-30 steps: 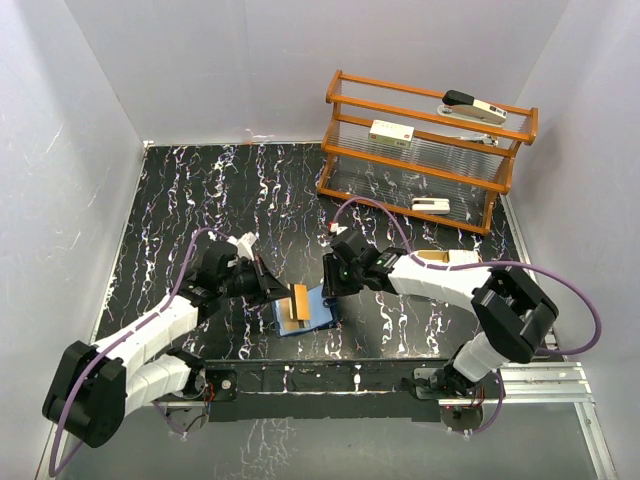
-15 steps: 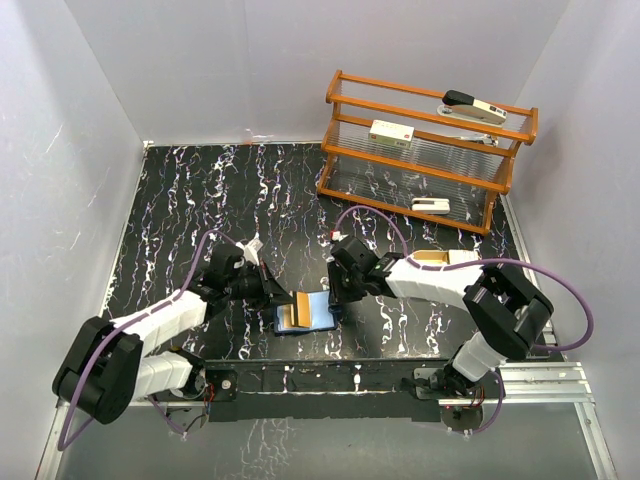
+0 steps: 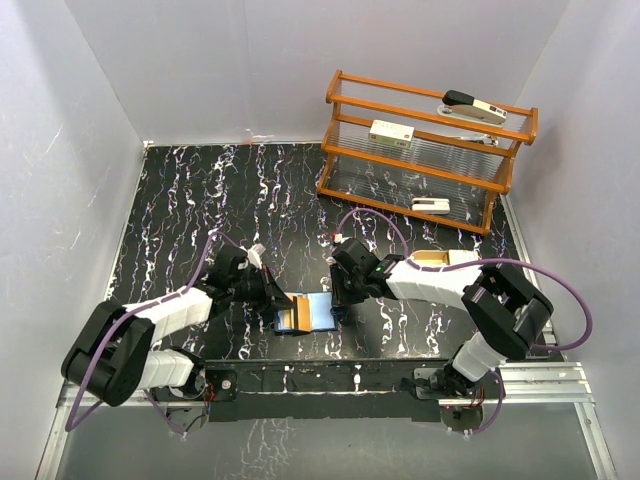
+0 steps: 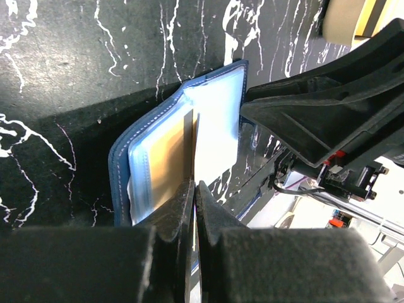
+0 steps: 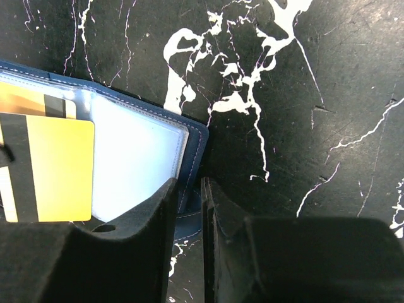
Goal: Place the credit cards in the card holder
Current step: Insert the credit card into the card holder.
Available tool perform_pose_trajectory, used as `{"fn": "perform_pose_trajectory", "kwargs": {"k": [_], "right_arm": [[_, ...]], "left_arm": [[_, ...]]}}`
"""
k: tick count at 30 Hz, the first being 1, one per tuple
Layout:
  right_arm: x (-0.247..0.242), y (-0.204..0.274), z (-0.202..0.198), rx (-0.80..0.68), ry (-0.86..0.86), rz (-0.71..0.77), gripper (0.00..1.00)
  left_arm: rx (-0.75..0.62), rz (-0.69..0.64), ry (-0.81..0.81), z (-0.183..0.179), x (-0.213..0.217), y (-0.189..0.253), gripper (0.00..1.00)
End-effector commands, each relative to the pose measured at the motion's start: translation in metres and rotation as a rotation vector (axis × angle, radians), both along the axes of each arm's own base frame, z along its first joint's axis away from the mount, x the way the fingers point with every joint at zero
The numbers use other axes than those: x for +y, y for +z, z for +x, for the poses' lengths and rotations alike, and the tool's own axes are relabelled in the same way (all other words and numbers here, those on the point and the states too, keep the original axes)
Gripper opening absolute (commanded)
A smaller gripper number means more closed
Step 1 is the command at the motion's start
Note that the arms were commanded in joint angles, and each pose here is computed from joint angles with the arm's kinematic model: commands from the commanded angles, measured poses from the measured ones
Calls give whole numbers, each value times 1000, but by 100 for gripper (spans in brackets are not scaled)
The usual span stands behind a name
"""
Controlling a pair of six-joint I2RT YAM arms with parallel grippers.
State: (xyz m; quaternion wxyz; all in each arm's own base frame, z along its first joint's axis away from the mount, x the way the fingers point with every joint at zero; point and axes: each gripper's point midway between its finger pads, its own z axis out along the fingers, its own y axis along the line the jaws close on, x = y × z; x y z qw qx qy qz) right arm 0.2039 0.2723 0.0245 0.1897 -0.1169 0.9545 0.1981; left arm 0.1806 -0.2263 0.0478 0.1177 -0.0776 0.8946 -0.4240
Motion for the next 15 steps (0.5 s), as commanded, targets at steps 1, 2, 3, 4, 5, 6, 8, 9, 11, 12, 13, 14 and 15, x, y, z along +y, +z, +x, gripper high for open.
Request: {"fn": "perform_pose_trajectory", "kwargs": {"k": [1, 2, 3, 4, 5, 6, 8, 9, 11, 12, 13, 14, 15], "right_arm": [[5, -1, 6, -34, 5, 11, 19], [5, -2, 6, -35, 4, 11, 19], [4, -2, 5, -35, 4, 10, 19], [5, -3, 5, -34, 3, 12, 19], [5, -3, 5, -31, 4, 11, 19], [5, -4, 5, -30, 5, 11, 19], [4, -5, 5, -28, 4, 8, 19], [5, -5, 5, -29, 4, 9, 19], [4, -7, 5, -27, 6, 6, 19], [4, -8, 5, -25, 5, 4, 19], [4, -9, 4, -24, 7, 4, 18], [4, -10, 4, -22, 7, 1, 18], [4, -10, 4, -22, 6, 1, 18]], "left_arm": [[-7, -18, -26, -1, -1, -3, 0], [-5, -17, -27, -1, -2, -4, 0], [0, -16, -30, -2, -2, -5, 0], [1, -16, -33, -1, -2, -6, 0], [3, -14, -35, -1, -2, -7, 0], [6, -14, -38, -1, -3, -8, 0], [7, -12, -36, 0, -3, -10, 0], [6, -10, -39, 1, -3, -10, 0], [3, 5, -37, 2, -2, -12, 0], [3, 15, -35, 3, -1, -13, 0], [-1, 30, -34, 4, 1, -16, 0], [-2, 40, -31, 4, 2, -16, 0], [-4, 48, -27, 6, 3, -17, 0]]}}
